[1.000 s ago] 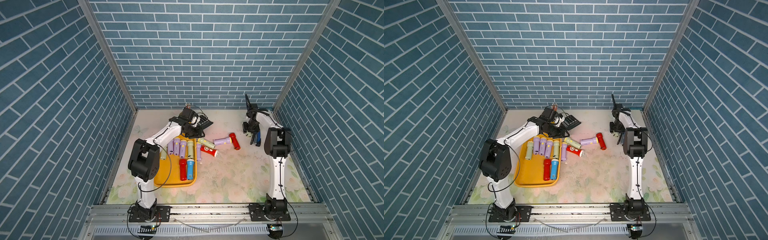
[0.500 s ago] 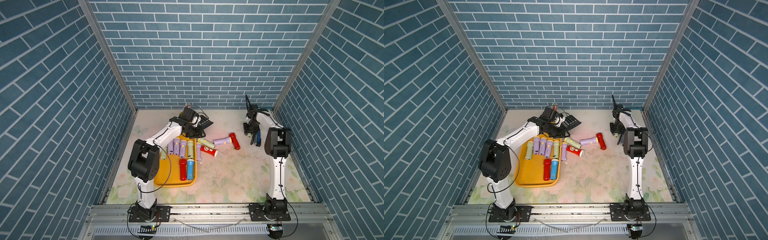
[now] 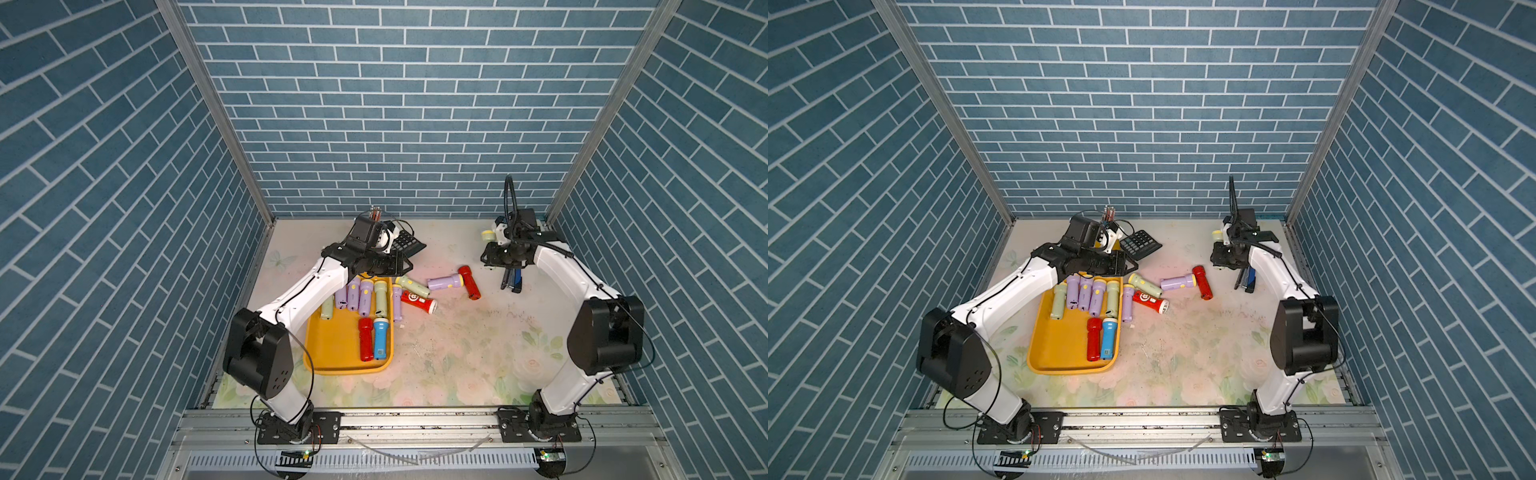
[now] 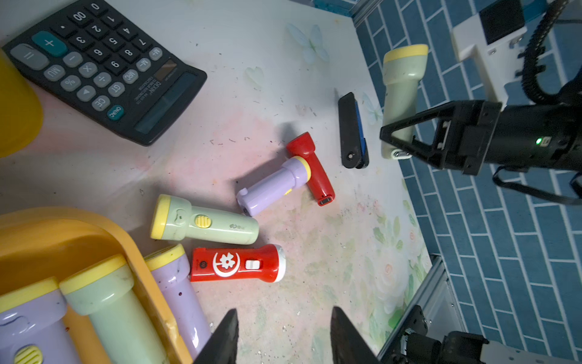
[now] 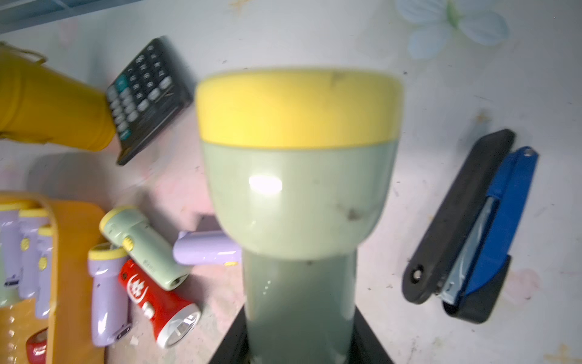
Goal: Put the flashlights into the storage boxes
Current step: Pick up the flashlight from the center of the board.
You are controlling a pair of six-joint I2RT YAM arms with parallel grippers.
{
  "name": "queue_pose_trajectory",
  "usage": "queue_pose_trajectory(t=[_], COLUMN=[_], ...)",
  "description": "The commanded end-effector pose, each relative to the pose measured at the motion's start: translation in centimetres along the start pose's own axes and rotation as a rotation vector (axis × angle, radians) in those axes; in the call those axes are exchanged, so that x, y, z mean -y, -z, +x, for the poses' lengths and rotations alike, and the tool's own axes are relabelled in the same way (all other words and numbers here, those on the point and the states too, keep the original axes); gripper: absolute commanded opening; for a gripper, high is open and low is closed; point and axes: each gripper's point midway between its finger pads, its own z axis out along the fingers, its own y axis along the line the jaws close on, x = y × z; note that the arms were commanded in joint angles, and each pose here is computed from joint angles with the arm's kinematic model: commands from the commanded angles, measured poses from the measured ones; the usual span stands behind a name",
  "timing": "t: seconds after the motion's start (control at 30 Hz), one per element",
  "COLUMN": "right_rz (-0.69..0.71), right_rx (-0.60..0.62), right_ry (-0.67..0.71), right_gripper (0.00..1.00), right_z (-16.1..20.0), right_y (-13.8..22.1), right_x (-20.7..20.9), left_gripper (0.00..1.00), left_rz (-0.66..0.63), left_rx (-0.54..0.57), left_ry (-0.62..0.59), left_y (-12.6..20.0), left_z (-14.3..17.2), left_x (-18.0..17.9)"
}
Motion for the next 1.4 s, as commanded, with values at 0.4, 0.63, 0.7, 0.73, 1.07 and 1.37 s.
queue_pose_trajectory(t=[0.4,0.63,0.7,0.73,1.07,1.37], right_rz=[-0.519,-0.605,-0.629,-0.633,-0.683,-0.694], right_rx=[0.387,0.416,0.424,0.425,0.437,0.425], right_ry=[0.152,0.21,0.214,0.214,0.246,0.258], right_gripper=[0.23,0.23,0.23,0.23,0.23,0.23], right_z=[4.7,7.0,7.3,7.5,8.1,8.5], right_y=[6.5,8.3,8.7,8.8,8.9,8.4], right_x=[-14.3,-17.7,-18.5,-18.7,-21.3,-22.1], left_gripper=[0.53,0.54,0.54,0.54,0.54,0.48], left_rz=[0.338,0.366,0.371,0.368,0.297,0.269], left_rx=[0.188,0.19,0.178,0.176,0.176,0.172], left_ry=[-0.184,-0.199,-0.202,-0.203,-0.181,-0.173], left_y=[3.1,2.2,1.7,1.5,0.4,0.4], left_z=[1.4,2.3,2.6,2.7,3.1,3.4], left_x=[9.9,10.9,11.2,11.2,10.1,9.6])
